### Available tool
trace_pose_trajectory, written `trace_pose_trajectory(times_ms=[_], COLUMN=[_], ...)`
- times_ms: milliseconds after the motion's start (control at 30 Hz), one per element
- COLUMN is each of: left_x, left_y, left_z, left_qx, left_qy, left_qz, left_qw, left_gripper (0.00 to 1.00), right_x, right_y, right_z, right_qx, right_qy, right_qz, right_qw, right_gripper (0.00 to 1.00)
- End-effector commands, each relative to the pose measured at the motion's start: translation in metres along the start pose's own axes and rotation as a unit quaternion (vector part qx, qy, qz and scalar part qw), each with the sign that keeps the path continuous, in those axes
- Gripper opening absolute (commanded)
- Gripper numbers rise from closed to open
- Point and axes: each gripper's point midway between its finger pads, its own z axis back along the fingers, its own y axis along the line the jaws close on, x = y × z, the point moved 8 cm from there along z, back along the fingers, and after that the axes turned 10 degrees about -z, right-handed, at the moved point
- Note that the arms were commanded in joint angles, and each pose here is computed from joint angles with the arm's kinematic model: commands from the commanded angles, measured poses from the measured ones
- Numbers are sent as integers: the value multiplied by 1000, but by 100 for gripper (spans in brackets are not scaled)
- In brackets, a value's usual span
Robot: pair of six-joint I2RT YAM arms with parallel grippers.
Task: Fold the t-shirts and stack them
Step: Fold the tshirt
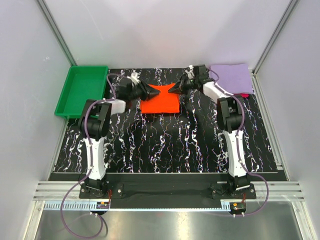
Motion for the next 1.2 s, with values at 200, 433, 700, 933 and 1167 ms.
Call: trace_pose_trajectory(times_ms=[200, 433, 700, 933, 1167], left_x=[-47, -32, -23, -49, -104], left_y=[60, 43, -3, -52, -94], left_z=[20, 33, 61, 60, 26], left_qx=[52, 71, 123, 245, 233], left_qy=[23, 51, 111, 151, 174], left_qz=[36, -33, -142, -353, -475], left_qw=[998, 996, 976, 890, 831], left_gripper=[29, 29, 37, 62, 73], right_x=[-42, -37, -33, -28, -50], right_y=[-68, -69, -21, -9, -11], right_z=[-5, 15, 58, 100, 160], right_qx=[-26, -58, -148, -238, -360], right_qy=[66, 43, -15, -80, -101], right_qz=[-13, 6, 71, 8, -33], right_qw=[997, 997, 986, 968, 927], right_gripper=[0, 0, 19, 50, 84])
